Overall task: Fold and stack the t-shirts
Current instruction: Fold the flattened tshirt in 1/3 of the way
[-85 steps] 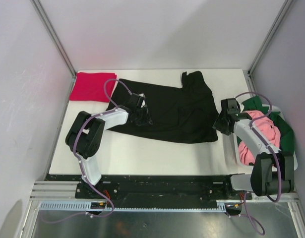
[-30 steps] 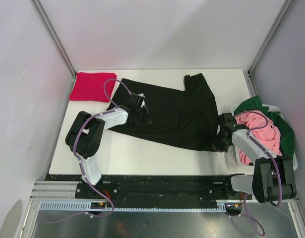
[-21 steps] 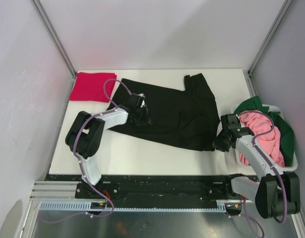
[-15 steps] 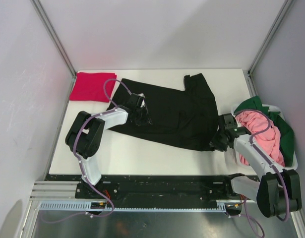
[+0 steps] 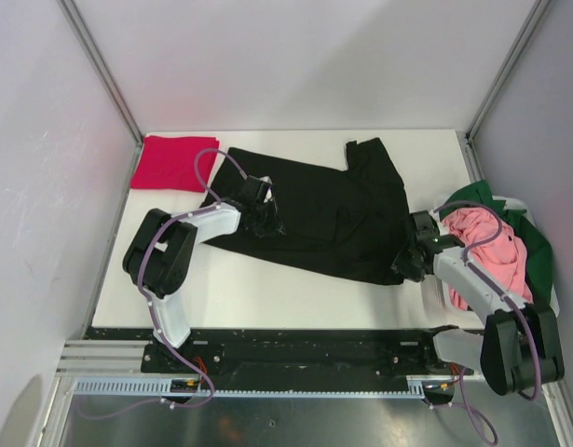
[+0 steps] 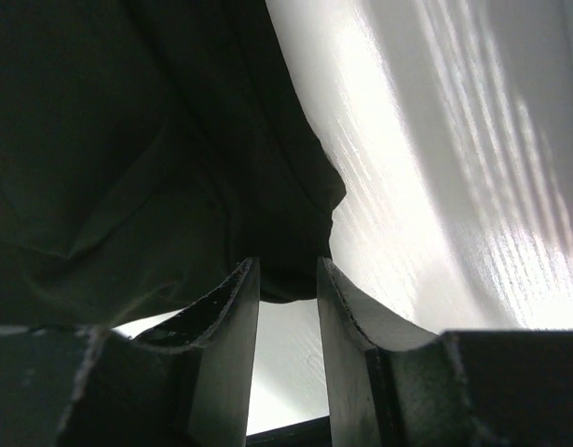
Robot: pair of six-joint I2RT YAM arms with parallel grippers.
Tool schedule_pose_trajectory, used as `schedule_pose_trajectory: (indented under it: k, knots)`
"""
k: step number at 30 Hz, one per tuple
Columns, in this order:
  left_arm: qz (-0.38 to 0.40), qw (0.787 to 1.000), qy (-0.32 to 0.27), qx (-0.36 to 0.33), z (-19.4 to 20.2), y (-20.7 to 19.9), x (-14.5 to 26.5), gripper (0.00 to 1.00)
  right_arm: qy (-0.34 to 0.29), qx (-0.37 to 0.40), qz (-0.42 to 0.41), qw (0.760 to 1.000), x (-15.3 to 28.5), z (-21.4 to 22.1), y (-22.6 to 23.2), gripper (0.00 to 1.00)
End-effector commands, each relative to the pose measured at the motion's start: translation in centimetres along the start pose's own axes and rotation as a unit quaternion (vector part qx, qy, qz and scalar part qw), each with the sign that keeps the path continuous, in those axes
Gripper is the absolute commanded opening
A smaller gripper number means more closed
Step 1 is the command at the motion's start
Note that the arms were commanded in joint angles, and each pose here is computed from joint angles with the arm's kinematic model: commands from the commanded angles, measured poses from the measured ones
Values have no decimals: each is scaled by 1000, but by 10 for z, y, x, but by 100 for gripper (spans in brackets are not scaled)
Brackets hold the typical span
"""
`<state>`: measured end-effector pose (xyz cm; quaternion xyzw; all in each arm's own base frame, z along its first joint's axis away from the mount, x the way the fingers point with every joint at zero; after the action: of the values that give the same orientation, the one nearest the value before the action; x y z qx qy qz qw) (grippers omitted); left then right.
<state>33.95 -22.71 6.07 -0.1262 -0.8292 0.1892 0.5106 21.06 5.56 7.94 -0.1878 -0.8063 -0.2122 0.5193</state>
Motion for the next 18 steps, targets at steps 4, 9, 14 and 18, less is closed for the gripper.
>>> schedule_pose_trajectory:
  k: [4, 9, 14, 18]
  knots:
    - [-3, 1000, -8, 8, -4, 3, -1, 27, -78, 6, -37, 996, 27, -22, 12, 43]
    - [-3, 1000, -7, 9, -3, 3, -1, 27, -44, 41, -27, 998, 6, -11, 22, 45]
    - [-4, 1000, -8, 9, -3, 4, -1, 27, -31, 53, -1, 998, -9, -5, 21, 41]
    - [-4, 1000, -9, 9, -4, 4, 0, 27, -33, 48, 35, 998, -10, -5, 9, 27]
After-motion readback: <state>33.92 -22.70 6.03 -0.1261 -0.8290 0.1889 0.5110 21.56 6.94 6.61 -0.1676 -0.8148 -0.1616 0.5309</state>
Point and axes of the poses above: each gripper's point midway between its finger pads, its own x axis back along the fingers, its own y axis along the line the jaws close on, z = x × y, the point moved 4 cm from there along x, back along the fingers, and after that the axes turned 1 degree about -x, right-handed, at the moved point
